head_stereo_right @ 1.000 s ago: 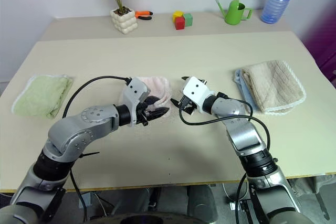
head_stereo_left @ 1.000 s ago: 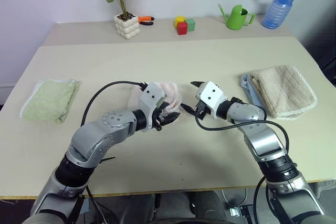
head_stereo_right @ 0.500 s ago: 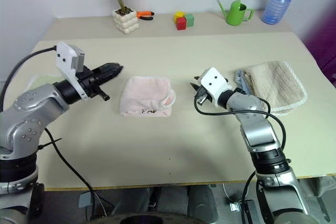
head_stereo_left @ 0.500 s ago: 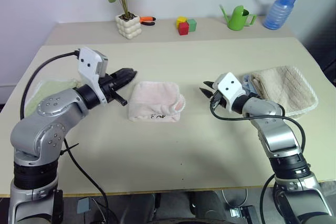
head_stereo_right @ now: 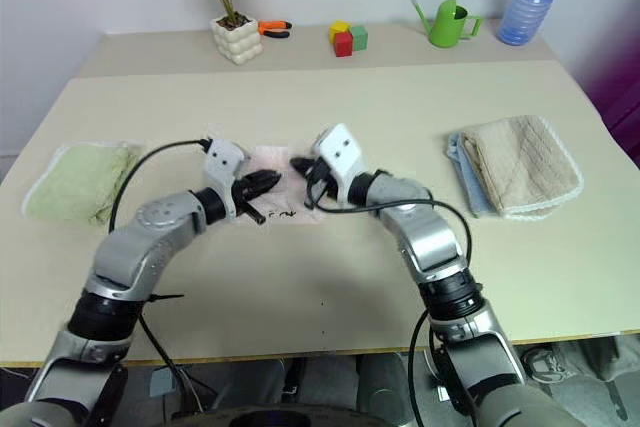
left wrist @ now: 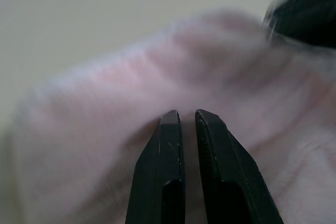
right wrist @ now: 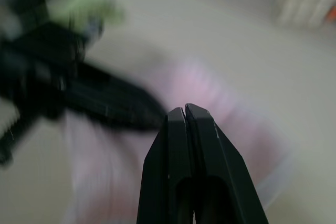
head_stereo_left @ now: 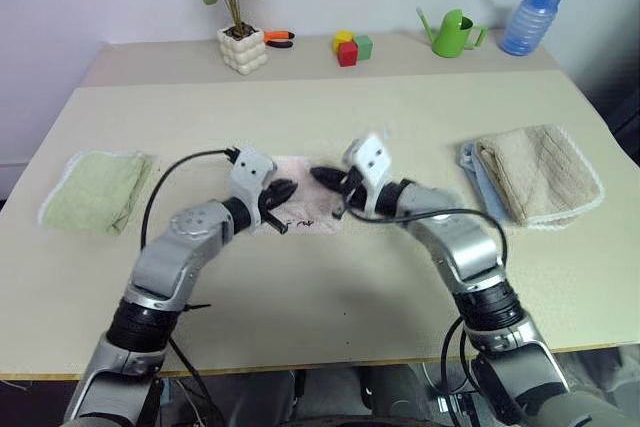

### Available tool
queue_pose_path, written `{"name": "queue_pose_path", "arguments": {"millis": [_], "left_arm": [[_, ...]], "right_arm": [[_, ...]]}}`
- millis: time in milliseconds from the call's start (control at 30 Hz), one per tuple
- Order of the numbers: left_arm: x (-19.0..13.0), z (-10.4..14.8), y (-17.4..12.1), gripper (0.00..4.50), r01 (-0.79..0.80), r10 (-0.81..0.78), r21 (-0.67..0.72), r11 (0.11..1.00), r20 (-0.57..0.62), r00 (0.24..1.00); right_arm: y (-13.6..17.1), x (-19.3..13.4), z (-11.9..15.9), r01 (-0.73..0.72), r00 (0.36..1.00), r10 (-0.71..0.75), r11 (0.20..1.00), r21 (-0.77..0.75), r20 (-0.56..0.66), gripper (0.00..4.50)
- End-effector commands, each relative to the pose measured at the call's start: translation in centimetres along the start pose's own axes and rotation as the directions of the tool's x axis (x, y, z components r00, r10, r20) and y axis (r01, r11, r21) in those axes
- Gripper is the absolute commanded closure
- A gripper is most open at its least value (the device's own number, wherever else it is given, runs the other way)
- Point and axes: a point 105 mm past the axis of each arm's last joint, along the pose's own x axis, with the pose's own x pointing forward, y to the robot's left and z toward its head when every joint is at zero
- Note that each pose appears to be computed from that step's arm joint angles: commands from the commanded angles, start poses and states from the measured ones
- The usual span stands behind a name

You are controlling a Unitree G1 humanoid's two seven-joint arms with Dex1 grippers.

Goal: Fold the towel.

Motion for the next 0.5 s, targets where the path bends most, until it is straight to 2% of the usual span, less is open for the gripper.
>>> {"name": "queue_pose_path", "arguments": {"millis": [33,133,233,300,367,467,500], "left_arm": [[0.0,-0.9,0.1,4.05,-0.019,0.019,0.036,0.999,-0.007,1.0],[-0.2,-1.3,0.3,4.05,-0.038,0.038,0.021,0.999,0.005,0.999],[-1.1,0.7,0.7,4.05,-0.051,0.054,-0.025,0.998,0.111,0.992],[-2.2,2.6,2.0,4.05,-0.084,0.104,-0.103,0.991,0.205,0.973],[-3.7,3.4,3.9,4.05,-0.122,0.167,-0.189,0.974,0.245,0.955],[-5.3,3.1,6.0,3.24,-0.173,0.232,-0.253,0.952,0.228,0.946],[-5.7,2.8,6.7,2.72,-0.198,0.261,-0.276,0.941,0.214,0.941]], "right_arm": [[-0.2,0.2,-2.2,0.029,0.996,-0.032,0.999,-0.036,-0.082,4.47],[-0.5,0.0,-3.1,0.05,0.993,-0.056,0.997,-0.054,-0.104,4.47],[-0.9,-0.5,-1.1,0.066,0.998,-0.067,0.997,-0.038,-0.017,4.47],[-1.1,-1.1,0.5,0.062,0.997,-0.061,0.998,-0.021,0.044,4.47],[-1.2,-2.1,1.7,0.039,0.996,-0.038,0.999,-0.016,0.085,3.97],[-0.7,-3.3,2.4,-0.006,0.995,0.013,0.998,-0.07,0.097,2.73],[-0.5,-3.8,2.6,-0.027,0.995,0.036,0.995,-0.099,0.094,2.17]]}}
